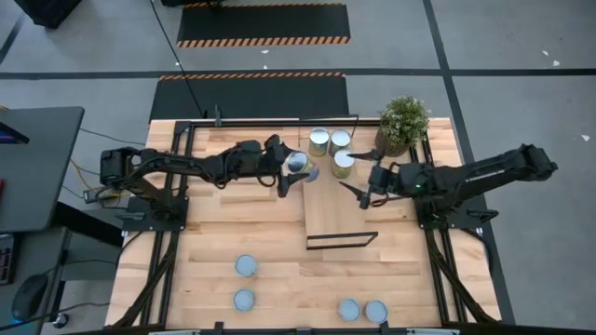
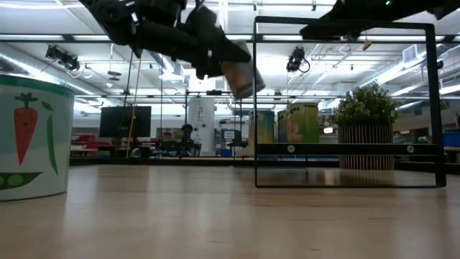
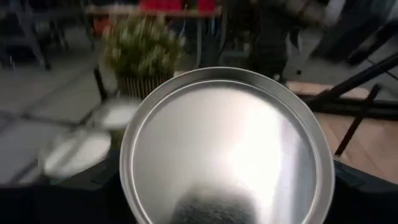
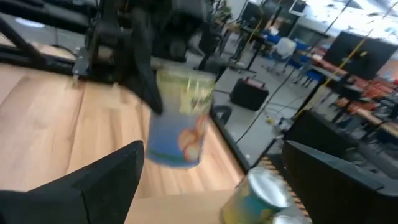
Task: Pick and place cans onto a shelf
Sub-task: Put the canned peaches on the shelf
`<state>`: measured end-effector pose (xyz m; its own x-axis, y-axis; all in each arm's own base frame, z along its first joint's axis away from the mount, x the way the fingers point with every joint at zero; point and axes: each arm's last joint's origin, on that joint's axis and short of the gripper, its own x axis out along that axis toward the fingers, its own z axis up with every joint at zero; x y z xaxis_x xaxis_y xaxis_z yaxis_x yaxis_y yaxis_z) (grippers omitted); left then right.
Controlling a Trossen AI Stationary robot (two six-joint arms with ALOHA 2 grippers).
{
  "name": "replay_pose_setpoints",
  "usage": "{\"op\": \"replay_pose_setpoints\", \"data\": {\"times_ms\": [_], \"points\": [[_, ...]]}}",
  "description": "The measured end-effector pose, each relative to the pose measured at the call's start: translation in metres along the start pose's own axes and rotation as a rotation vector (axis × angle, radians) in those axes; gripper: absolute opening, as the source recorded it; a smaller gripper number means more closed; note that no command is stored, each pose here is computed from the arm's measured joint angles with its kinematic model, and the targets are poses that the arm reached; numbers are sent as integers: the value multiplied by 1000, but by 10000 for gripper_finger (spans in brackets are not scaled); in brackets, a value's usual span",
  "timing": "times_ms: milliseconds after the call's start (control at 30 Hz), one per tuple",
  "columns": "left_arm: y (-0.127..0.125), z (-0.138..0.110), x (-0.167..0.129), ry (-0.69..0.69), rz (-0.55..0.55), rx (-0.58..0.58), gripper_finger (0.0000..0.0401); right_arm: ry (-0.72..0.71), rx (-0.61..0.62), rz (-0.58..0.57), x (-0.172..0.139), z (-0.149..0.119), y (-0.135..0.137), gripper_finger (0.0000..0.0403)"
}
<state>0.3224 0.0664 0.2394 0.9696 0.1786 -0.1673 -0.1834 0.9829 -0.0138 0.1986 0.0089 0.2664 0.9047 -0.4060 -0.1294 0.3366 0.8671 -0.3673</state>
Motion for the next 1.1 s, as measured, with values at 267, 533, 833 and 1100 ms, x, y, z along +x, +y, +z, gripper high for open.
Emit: {"op": "replay_pose_setpoints", "data": {"times_ms": [267, 533, 833, 1100], "points": [[22, -12, 16, 116, 48, -74, 323, -75, 19, 8, -20, 11, -2, 389], [29, 4, 47, 268, 20, -38, 323, -59, 1, 60, -26, 10, 6, 389], [34, -14, 76, 411, -4, -57, 323, -4, -29, 45, -31, 6, 15, 389], [39, -25, 79, 451, 10, -68, 323, 48, -47, 55, -33, -10, 21, 389]]}}
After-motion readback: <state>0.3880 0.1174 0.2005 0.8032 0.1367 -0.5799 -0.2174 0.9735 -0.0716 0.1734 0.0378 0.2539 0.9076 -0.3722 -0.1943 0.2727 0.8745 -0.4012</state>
